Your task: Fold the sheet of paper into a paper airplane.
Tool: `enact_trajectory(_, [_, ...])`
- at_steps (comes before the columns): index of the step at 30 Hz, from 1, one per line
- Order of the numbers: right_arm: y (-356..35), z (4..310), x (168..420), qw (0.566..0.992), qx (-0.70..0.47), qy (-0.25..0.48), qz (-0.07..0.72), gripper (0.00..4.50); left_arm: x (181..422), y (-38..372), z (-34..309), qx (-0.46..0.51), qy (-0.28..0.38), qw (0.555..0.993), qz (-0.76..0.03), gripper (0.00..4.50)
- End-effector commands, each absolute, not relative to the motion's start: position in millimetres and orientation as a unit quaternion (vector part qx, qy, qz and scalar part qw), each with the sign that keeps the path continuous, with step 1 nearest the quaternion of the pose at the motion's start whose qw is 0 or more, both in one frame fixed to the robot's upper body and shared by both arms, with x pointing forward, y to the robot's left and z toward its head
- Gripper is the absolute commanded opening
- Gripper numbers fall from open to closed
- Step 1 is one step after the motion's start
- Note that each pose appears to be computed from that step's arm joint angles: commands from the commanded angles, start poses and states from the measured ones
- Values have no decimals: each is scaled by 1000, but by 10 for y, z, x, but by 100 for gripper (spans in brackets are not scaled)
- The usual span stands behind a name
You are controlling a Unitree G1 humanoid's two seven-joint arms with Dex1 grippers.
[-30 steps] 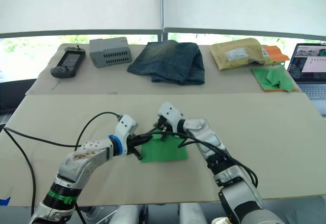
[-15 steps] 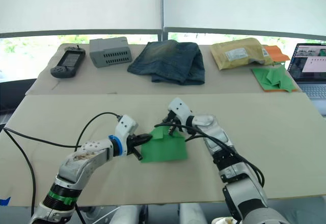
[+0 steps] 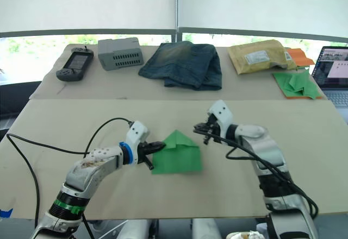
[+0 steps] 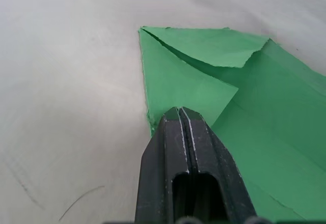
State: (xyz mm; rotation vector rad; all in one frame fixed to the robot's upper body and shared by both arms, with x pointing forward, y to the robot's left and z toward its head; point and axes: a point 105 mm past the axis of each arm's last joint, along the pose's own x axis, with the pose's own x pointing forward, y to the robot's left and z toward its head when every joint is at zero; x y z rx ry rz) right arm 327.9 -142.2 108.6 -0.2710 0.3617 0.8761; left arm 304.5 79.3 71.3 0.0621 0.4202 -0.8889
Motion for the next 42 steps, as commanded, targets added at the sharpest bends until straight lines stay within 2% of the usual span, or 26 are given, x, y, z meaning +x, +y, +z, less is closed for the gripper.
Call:
enact_trajectory(1, [-1594, 1163, 3065, 879, -140, 185, 417, 0, 3042, 744, 600, 40, 221, 873, -434, 2])
enact_trajectory(7, [-1722, 933, 2793, 867, -143, 241, 412, 0, 3074, 684, 562, 49, 225, 867, -443, 2])
enact_trajectory(13, [-1682, 804, 2714, 866, -132, 254, 410, 0, 3100, 568, 556, 43, 219, 861, -456, 2])
enact_trajectory(24, [-1296, 844, 2680, 856, -85, 220, 460, 0, 3138, 483, 536, 49, 217, 858, -464, 2])
enact_trajectory(36, [-1084, 1117, 2722, 852, 3, 172, 495, 0, 3128, 478, 495, 52, 219, 860, -459, 2])
enact_trajectory(42, [-1037, 1089, 2778, 853, 4, 176, 491, 0, 3150, 533, 503, 53, 218, 866, -447, 2])
